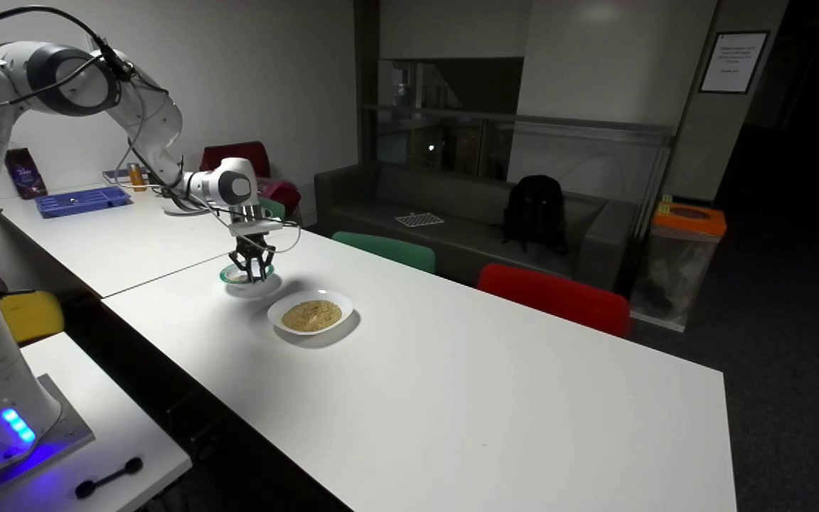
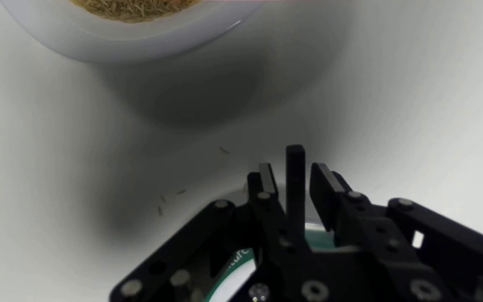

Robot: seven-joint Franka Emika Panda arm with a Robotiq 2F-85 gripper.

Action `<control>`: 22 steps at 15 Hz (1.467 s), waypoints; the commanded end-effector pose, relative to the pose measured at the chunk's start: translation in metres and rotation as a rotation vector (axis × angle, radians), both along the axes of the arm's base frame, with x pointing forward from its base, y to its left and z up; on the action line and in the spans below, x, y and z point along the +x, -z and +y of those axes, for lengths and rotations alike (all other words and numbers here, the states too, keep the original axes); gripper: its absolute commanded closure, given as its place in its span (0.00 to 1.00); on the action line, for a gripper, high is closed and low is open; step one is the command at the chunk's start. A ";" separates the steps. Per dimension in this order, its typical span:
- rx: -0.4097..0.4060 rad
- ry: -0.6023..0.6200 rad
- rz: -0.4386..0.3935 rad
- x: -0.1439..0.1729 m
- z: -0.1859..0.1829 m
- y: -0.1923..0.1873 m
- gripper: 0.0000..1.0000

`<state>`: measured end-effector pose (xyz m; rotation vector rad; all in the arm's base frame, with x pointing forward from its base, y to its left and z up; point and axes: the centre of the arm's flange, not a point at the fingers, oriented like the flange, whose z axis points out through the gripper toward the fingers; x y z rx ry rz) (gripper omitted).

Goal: Spoon some contents from the white bowl into the green bowl twice

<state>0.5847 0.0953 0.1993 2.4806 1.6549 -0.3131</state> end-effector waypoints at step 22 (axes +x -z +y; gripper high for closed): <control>-0.021 0.054 0.041 0.023 -0.005 -0.073 0.97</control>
